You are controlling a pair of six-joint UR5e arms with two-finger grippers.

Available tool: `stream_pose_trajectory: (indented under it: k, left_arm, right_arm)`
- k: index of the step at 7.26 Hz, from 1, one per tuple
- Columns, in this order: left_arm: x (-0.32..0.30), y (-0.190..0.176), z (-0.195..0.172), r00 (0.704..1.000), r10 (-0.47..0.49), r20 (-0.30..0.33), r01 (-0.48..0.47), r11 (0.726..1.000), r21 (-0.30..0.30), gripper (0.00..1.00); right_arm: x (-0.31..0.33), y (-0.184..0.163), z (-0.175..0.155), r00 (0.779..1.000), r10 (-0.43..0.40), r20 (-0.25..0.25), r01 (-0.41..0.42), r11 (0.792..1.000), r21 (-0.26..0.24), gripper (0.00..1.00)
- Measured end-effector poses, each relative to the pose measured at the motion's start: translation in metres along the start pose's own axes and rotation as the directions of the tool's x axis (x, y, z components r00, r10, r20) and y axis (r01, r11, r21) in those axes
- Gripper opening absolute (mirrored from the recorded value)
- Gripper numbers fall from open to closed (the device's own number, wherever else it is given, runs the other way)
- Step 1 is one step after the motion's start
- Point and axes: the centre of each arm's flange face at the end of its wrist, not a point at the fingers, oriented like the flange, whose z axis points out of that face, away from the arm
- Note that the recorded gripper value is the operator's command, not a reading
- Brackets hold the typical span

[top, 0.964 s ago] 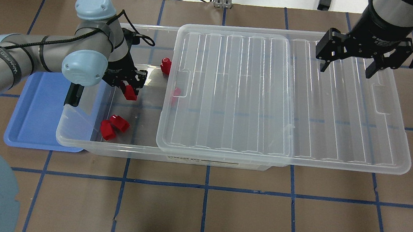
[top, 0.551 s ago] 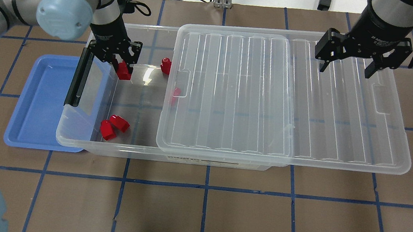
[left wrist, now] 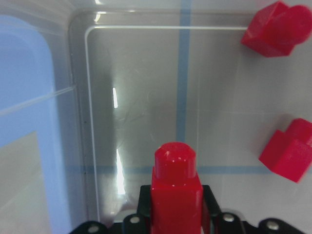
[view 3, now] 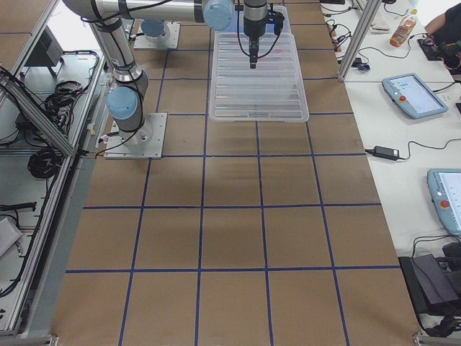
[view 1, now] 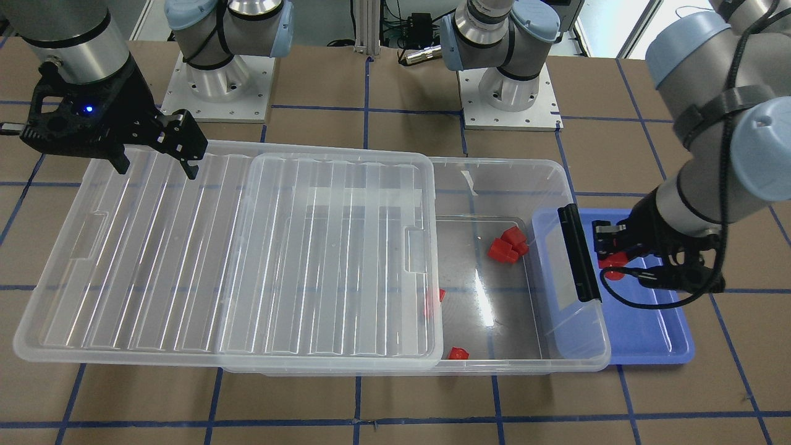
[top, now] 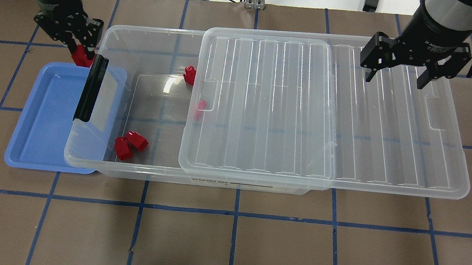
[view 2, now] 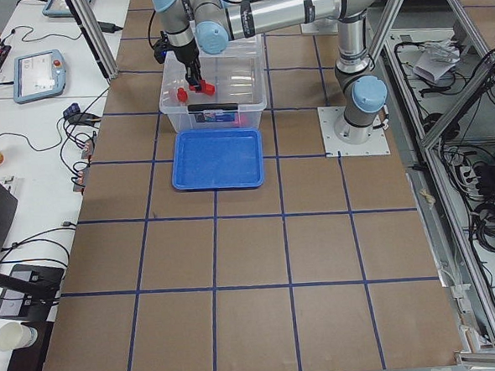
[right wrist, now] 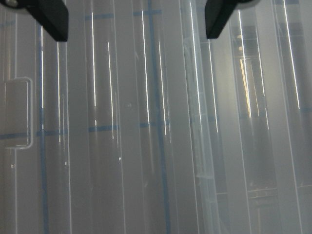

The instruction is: Place red block in blue tray from box

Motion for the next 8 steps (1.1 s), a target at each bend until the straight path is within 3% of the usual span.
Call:
stream_pose_trajectory:
  k: [2,4,5,6,7,8]
  left_arm:
    - [-0.085,0.014,0.039,0.999,0.01,-0.033,-0.011,0.999,-0.032,0.12]
    - [-0.113,0.023,0.098,0.999,0.005,-0.046,-0.006,1.0,-0.029,0.12]
    - [-0.111,0.027,0.128,0.999,0.0,-0.038,0.0,1.0,-0.012,0.17]
    - [-0.106,0.032,0.154,0.999,-0.004,-0.032,0.004,1.0,-0.001,0.94]
    - [-0.102,0.037,0.17,0.999,-0.007,-0.032,0.007,1.0,0.003,1.0]
    - [-0.099,0.037,0.172,1.0,-0.02,-0.024,0.02,1.0,0.013,1.0]
  right_arm:
    - [0.0,0.0,0.0,1.0,0.001,0.0,-0.001,1.0,-0.001,1.0]
    - [0.001,-0.002,-0.003,1.0,-0.001,0.001,0.001,1.0,0.008,1.0]
    - [0.002,-0.002,-0.003,1.0,-0.003,0.0,0.003,1.0,0.011,1.0]
    - [0.002,-0.002,-0.004,1.0,-0.003,-0.001,0.003,1.0,0.012,1.0]
    - [0.003,-0.003,-0.004,1.0,-0.003,-0.002,0.003,1.0,0.013,1.0]
    - [0.006,-0.004,-0.004,1.0,0.002,-0.002,-0.002,1.0,0.013,1.0]
